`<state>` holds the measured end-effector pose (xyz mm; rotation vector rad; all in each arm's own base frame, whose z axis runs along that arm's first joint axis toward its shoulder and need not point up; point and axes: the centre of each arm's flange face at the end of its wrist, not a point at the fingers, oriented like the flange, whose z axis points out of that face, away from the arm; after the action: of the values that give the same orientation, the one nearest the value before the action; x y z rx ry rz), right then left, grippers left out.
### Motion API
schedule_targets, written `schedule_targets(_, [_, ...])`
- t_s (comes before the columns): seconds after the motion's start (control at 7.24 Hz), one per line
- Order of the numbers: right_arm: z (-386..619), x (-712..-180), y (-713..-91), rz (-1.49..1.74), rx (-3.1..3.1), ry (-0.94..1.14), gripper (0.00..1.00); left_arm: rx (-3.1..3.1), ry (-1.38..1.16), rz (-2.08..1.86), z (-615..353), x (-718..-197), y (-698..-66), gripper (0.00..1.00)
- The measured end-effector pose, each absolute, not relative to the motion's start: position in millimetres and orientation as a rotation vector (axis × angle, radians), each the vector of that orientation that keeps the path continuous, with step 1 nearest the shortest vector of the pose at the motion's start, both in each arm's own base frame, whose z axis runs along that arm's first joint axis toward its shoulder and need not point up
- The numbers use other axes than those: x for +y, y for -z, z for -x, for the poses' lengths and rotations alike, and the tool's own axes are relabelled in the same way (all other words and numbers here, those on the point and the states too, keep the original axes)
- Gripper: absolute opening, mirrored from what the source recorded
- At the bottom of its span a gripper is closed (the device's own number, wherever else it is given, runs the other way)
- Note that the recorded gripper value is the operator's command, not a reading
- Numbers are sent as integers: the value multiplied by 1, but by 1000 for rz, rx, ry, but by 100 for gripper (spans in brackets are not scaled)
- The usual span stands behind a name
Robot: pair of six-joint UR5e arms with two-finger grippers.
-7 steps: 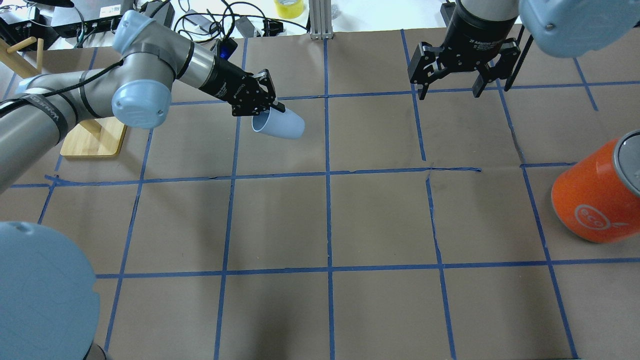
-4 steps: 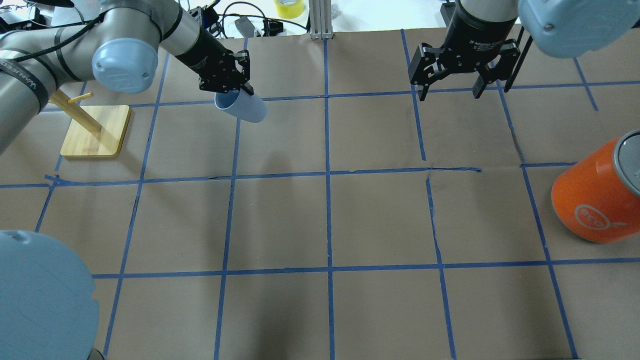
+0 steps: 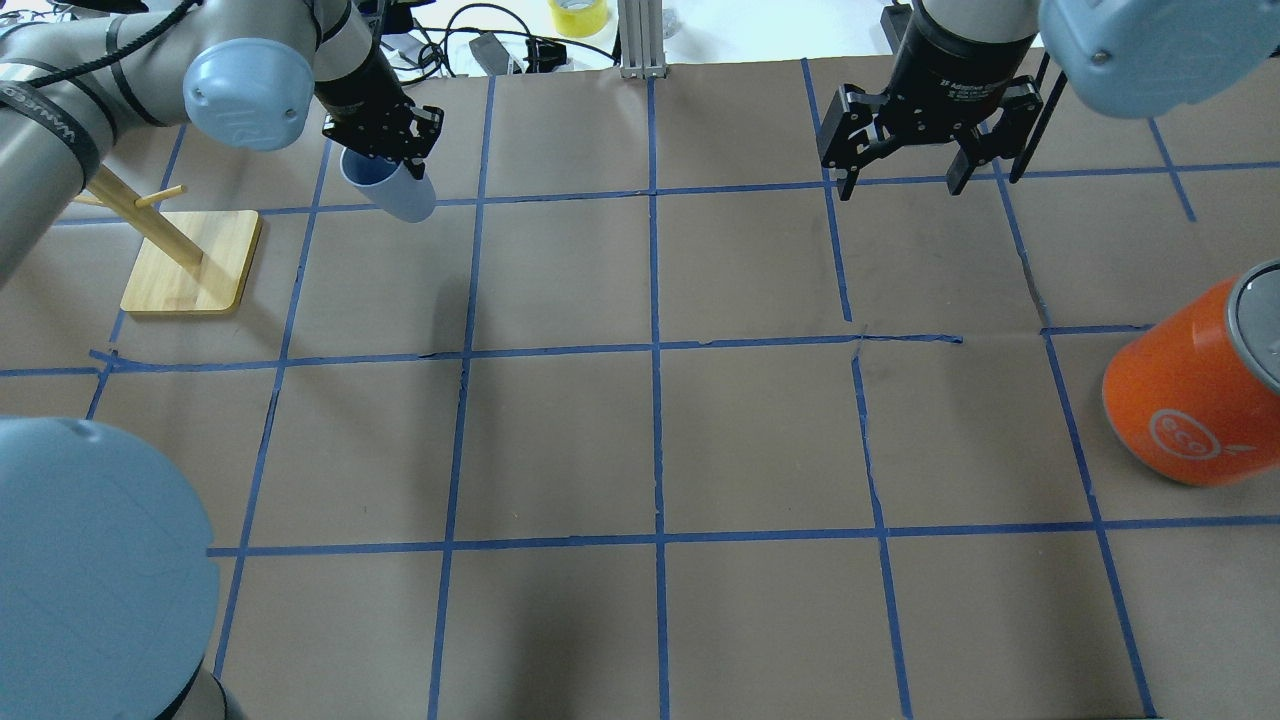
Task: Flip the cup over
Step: 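Lift and rotate the cup upright with the left gripper, then set the cup upright on the table and open the left gripper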
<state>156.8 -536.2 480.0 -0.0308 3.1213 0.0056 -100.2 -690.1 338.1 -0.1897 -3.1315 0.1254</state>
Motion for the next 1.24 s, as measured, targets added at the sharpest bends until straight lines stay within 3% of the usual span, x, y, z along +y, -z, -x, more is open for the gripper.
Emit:
schedule_targets(0.83, [-159, -536, -474, 41, 3120, -9, 100, -3222, 3, 477, 86, -698, -268, 0])
schedule_targets(0.97, [-159, -534, -473, 51, 3121, -10, 100, -3226, 10, 484, 85, -698, -261, 24])
schedule_targets(1.11, [-158, -534, -473, 59, 3126, -10, 100, -3228, 18, 487, 84, -697, -257, 99])
schedule_targets(1.24, [-158, -534, -473, 64, 3129, -9, 100, -3231, 18, 483, 84, -697, -255, 100])
